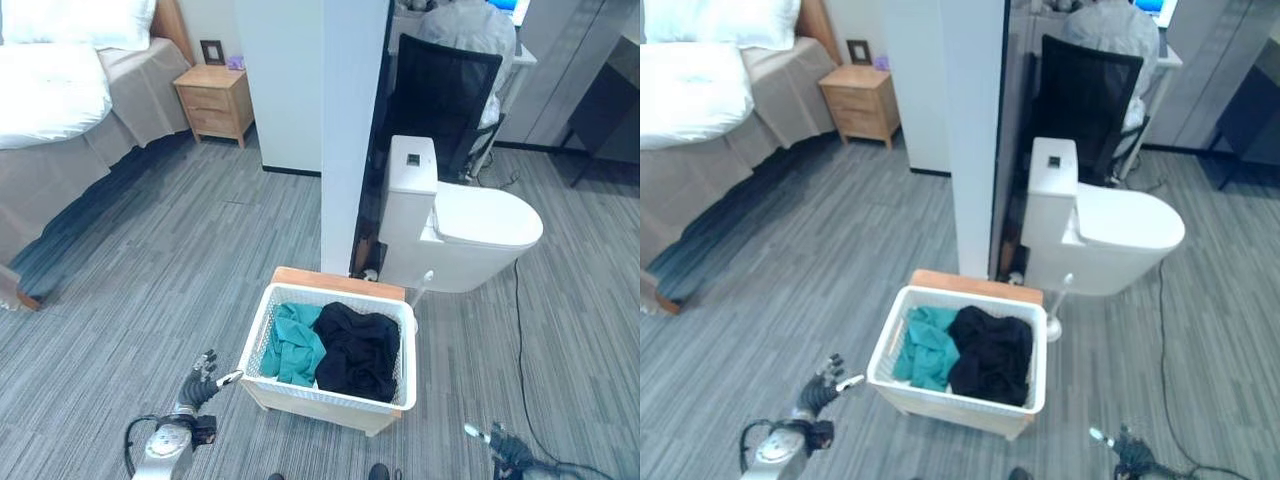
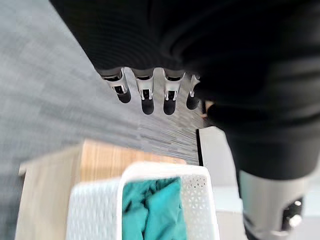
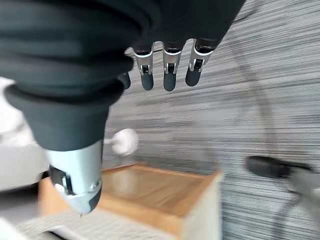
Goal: Grab the laundry basket,head to the washer,open it,put in the laundry and shut it.
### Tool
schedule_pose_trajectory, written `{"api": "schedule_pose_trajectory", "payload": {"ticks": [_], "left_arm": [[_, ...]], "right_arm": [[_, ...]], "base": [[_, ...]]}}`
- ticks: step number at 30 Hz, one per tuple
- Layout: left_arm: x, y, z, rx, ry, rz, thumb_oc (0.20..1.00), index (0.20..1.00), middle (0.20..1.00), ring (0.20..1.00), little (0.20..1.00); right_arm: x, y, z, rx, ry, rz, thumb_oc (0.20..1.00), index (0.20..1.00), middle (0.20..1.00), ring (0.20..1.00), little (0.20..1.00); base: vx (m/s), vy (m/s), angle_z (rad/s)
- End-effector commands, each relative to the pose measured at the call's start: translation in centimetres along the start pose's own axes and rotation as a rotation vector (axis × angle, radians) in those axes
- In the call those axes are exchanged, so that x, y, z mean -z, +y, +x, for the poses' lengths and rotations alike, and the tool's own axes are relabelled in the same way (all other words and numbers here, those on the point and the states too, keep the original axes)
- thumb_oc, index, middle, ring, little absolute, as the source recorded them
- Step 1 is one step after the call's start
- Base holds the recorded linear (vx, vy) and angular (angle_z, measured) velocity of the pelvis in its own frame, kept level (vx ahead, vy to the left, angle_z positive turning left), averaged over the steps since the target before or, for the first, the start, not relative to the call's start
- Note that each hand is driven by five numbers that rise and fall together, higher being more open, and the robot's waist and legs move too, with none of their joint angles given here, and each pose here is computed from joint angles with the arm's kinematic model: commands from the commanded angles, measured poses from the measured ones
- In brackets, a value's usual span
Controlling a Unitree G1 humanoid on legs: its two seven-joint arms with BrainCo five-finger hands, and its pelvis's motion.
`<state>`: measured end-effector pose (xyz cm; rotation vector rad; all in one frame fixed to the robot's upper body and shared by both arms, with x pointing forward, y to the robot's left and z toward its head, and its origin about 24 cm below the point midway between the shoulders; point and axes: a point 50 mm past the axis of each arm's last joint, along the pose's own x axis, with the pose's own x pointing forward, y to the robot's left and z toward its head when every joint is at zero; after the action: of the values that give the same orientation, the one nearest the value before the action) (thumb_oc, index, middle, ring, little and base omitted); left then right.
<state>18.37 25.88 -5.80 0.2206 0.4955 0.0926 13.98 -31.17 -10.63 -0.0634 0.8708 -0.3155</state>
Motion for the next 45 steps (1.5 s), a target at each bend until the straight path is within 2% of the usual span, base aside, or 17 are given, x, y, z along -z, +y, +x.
{"api": "schedule_pose_trajectory", "payload": {"ticks": [1,2,4,7,10,12,14,16,20,25,36,45], "left_arm": [[-1.9,1.0,1.6,0.006,-0.026,0.102,1.0,1.0,1.0,1.0,1.0],[-2.4,0.0,2.3,0.064,-0.022,0.125,1.0,1.0,1.0,1.0,1.0],[-2.5,-0.6,2.8,0.097,-0.01,0.134,1.0,1.0,1.0,1.0,1.0],[-5.6,-2.9,5.7,0.161,-0.024,0.168,1.0,1.0,1.0,1.0,1.0],[-6.6,-3.6,6.5,0.172,-0.031,0.177,1.0,1.0,1.0,1.0,1.0],[-7.2,-4.7,8.2,0.198,0.057,0.188,1.0,1.0,1.0,1.0,1.0],[-5.9,-4.6,8.7,0.181,0.177,0.201,1.0,1.0,1.0,1.0,1.0],[-6.7,-3.8,9.5,0.124,0.245,0.231,1.0,1.0,1.0,1.0,1.0],[-10.8,-1.0,10.6,0.008,0.223,0.262,1.0,1.0,1.0,1.0,1.0],[-14.0,0.9,10.9,-0.048,0.163,0.287,1.0,1.0,1.0,1.0,1.0],[-15.3,-0.4,11.2,0.005,0.123,0.398,1.0,1.0,1.0,1.0,1.0],[-16.5,0.1,11.3,-0.024,0.107,0.407,1.0,1.0,1.0,1.0,1.0]], "right_arm": [[-3.2,-0.4,0.6,0.011,-0.079,-0.073,1.0,1.0,1.0,1.0,1.0],[-6.1,-0.7,0.9,0.014,-0.151,-0.101,1.0,1.0,1.0,1.0,1.0],[-7.5,-0.7,1.0,0.009,-0.181,-0.118,1.0,1.0,1.0,1.0,1.0],[-15.3,1.4,1.2,-0.032,-0.353,-0.2,1.0,1.0,1.0,1.0,1.0],[-17.3,2.3,1.1,-0.044,-0.395,-0.218,1.0,1.0,1.0,1.0,1.0],[-22.1,4.7,0.7,-0.075,-0.467,-0.303,1.0,1.0,1.0,1.0,1.0],[-24.0,5.8,0.6,-0.071,-0.455,-0.371,1.0,1.0,1.0,1.0,1.0],[-25.6,7.0,0.6,-0.066,-0.437,-0.413,1.0,1.0,1.0,1.0,1.0],[-26.3,9.3,0.5,-0.087,-0.406,-0.501,1.0,1.0,1.0,1.0,1.0],[-25.9,10.3,0.6,-0.113,-0.395,-0.511,1.0,1.0,1.0,1.0,1.0],[-25.7,11.0,0.6,-0.145,-0.415,-0.512,1.0,1.0,1.0,1.0,1.0],[-25.6,12.0,0.6,-0.142,-0.39,-0.574,1.0,1.0,1.0,1.0,1.0]], "base": [[-0.01,0.039,-0.05],[-0.05,0.041,-0.04],[-0.09,0.043,-0.06],[-0.27,0.034,-0.08],[-0.23,0.005,-0.08],[-0.25,0.007,-0.03],[-0.11,0.004,-0.03],[-0.09,-0.01,-0.03],[-0.06,-0.025,-0.09],[-0.01,-0.015,-0.05],[0.0,0.0,0.0],[0.0,0.0,0.0]]}}
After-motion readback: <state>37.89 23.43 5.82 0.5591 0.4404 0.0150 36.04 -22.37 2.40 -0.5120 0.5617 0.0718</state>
